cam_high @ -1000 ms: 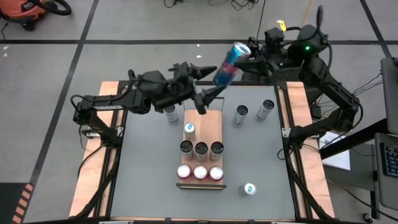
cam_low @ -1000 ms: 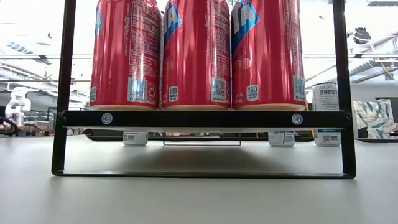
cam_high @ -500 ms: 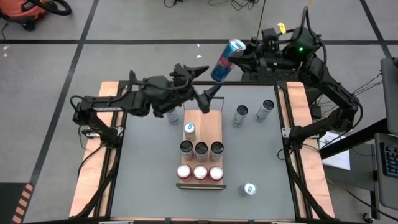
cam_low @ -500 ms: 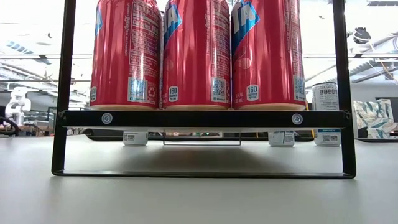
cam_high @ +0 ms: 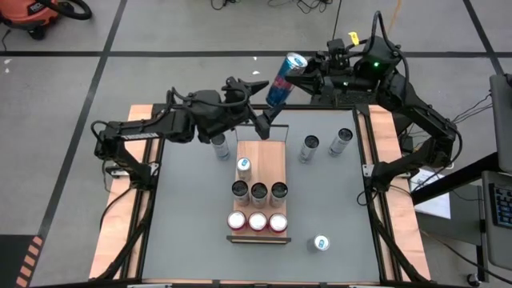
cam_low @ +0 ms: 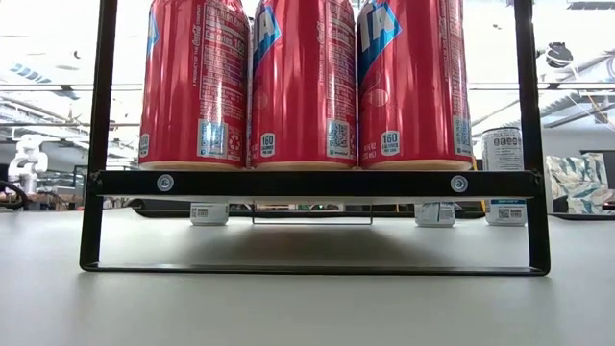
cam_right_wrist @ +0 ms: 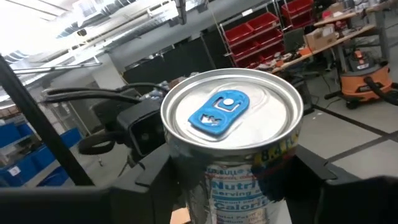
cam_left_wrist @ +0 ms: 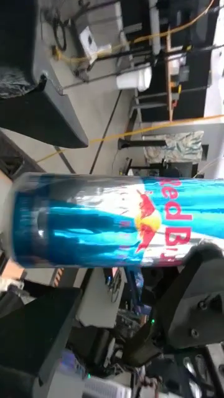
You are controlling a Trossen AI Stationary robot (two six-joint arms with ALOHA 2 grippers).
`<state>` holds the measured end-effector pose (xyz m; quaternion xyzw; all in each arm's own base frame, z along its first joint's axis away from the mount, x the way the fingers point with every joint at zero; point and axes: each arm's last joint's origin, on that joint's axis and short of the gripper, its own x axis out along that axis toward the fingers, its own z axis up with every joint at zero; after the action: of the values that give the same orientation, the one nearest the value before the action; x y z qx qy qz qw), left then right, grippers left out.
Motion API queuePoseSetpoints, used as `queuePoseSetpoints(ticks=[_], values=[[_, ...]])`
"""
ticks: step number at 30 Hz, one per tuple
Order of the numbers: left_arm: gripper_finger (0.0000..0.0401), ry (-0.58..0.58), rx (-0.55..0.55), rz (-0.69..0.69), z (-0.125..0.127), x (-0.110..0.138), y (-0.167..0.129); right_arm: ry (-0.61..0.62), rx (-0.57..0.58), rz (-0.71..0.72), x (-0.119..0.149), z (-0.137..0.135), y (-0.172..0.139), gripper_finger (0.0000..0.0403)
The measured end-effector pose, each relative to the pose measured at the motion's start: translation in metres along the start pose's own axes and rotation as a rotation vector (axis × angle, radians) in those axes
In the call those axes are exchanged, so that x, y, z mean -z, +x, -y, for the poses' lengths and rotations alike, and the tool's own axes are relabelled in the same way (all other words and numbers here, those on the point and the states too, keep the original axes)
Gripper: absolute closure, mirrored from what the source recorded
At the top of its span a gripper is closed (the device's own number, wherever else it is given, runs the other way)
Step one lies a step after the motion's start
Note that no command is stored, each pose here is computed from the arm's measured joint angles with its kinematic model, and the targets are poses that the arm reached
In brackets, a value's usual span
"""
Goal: Sort soda cans
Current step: Put the top blue soda can on the shelf and align it with the other blue soda can
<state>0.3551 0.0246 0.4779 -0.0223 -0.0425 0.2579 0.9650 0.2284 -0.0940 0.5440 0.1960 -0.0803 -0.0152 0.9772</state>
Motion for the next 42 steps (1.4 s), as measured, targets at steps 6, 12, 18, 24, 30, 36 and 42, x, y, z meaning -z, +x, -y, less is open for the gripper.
queuePoseSetpoints(ticks=[6, 12, 18, 24, 30, 36, 42], values=[[0.0027, -0.036, -0.004, -0.110, -0.007, 0.012, 0.003, 0.005, -0.009, -0.012, 0.004, 0.000, 0.006, 0.0211], [0.0073, -0.044, -0.006, -0.119, -0.007, 0.013, 0.003, 0.010, -0.007, -0.014, 0.005, 0.001, 0.008, 0.0211], [0.0104, -0.062, -0.007, -0.120, -0.007, 0.013, 0.003, 0.012, -0.003, -0.018, 0.006, 0.002, 0.009, 0.0211], [0.0116, -0.062, -0.007, -0.120, -0.007, 0.013, 0.003, 0.007, -0.002, -0.019, 0.006, 0.002, 0.009, 0.0211], [0.0110, -0.064, -0.032, -0.107, -0.006, 0.012, 0.003, 0.000, -0.001, -0.018, 0.006, 0.002, 0.009, 0.0211], [0.0065, -0.042, -0.045, -0.072, -0.005, 0.008, 0.002, -0.002, -0.004, -0.020, 0.006, 0.002, 0.009, 0.0211], [0.0059, -0.042, -0.038, -0.079, -0.005, 0.009, 0.002, -0.001, -0.004, -0.024, 0.006, 0.002, 0.009, 0.0211]])
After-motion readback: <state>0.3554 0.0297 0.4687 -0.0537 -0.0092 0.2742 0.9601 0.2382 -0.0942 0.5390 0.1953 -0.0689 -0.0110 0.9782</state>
